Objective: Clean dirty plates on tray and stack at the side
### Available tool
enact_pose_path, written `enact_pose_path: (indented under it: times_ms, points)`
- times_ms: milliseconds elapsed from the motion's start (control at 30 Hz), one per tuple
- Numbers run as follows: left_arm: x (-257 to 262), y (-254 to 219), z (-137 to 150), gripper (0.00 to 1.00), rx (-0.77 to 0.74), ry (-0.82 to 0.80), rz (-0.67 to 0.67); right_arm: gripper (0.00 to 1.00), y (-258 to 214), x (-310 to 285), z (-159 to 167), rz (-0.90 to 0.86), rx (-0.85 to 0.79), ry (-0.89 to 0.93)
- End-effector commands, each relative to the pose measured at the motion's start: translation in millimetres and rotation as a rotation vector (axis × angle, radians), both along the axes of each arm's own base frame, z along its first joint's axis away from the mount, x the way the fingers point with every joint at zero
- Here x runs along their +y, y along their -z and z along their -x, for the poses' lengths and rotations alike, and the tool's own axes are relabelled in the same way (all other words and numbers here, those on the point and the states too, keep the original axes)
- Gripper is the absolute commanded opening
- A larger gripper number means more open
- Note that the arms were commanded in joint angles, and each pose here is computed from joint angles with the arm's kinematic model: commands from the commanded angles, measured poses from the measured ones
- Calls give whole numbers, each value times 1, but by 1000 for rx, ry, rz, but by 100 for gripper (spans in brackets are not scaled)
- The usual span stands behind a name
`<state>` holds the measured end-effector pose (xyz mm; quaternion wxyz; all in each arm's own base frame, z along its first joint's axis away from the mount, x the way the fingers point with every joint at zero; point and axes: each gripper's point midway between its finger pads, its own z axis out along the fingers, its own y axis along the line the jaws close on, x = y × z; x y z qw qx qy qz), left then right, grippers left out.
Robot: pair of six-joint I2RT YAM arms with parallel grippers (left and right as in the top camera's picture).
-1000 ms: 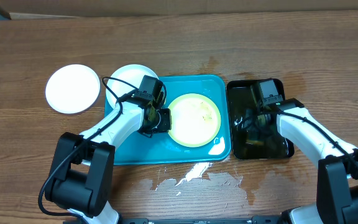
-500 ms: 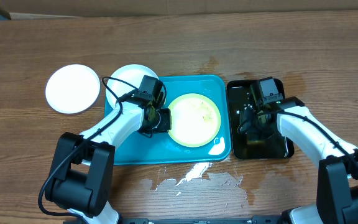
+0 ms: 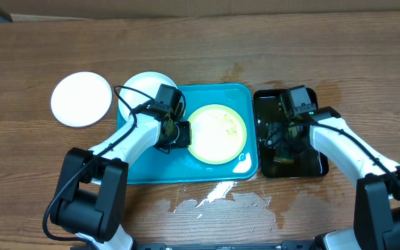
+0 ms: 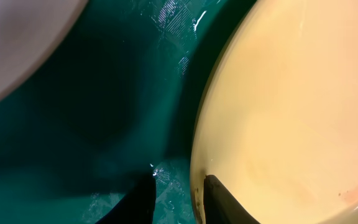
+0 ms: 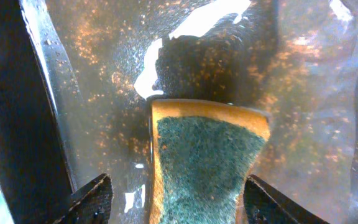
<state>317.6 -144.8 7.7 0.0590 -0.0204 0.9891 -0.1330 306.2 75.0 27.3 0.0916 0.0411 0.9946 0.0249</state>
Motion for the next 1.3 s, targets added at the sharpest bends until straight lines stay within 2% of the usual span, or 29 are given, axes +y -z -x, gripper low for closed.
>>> enact_pose_path:
  times_ms: [0,67,133,167,300,333,367,600,900,1267]
  points:
    - [1,4,0,29,10,15,-2,72,-34,3,-22,-15,-104,12]
    - [1,4,0,29,10,15,-2,74,-42,3,-22,-17,-111,12]
    - [1,4,0,34,10,15,-2,76,-44,1,-17,-13,-94,16]
    - [1,4,0,40,10,15,-2,77,-43,0,-13,-9,-76,24]
    - [1,4,0,77,10,14,-1,77,-38,-12,-2,37,-34,107]
    - [1,4,0,92,10,14,-1,77,-38,-12,-1,39,-30,109]
    - [1,4,0,100,10,14,-1,77,-36,-12,1,40,-27,109]
    - [1,4,0,100,9,14,-1,77,-20,-15,13,45,4,133]
    - [1,4,0,100,10,14,-2,73,-14,-14,7,33,-32,134]
    - [0,4,0,100,9,11,3,74,1,-16,16,37,-18,132]
